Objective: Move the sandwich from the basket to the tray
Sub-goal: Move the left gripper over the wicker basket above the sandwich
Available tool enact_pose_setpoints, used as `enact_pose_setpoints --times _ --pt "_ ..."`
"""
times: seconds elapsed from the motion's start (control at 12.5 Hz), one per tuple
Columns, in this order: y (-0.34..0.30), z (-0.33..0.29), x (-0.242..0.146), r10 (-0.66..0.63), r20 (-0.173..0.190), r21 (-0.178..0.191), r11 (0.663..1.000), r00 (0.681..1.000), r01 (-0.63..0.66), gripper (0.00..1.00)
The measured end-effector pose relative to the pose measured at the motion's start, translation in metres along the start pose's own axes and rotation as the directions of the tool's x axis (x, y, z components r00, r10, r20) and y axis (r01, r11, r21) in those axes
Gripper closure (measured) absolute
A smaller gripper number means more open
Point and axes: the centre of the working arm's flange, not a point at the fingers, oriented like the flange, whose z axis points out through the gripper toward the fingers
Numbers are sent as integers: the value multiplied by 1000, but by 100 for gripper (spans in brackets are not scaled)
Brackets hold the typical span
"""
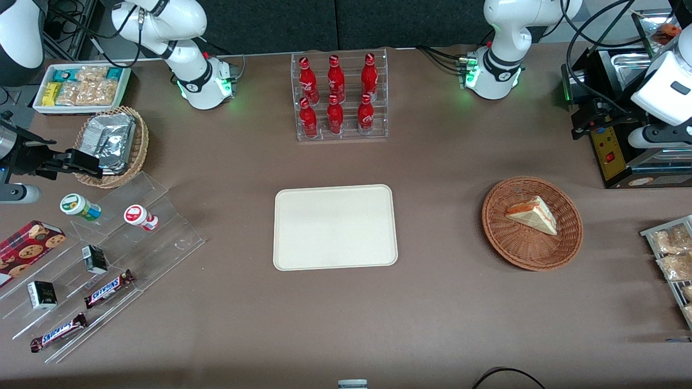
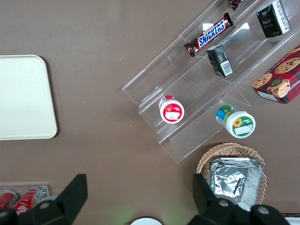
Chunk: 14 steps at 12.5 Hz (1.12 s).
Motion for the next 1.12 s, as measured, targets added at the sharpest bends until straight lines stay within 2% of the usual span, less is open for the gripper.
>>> enact_pose_setpoints --times 0.32,0.48,0.56,0.64,0.72,0.96,1.04,1.12 --pt "1 6 3 0 15 1 1000 1000 0 0" --pt "-2 28 16 -73 60 9 997 995 73 0" --pt "-3 48 27 -193 96 27 981 976 191 0" --pt "-1 71 38 -325 128 54 946 937 320 0" --pt "2 96 48 -418 144 77 908 897 411 0" --pt "1 151 59 -565 138 105 825 813 556 0" --pt "-4 163 61 -634 125 110 773 763 625 0" --pt "-12 178 64 -710 103 105 704 696 703 0"
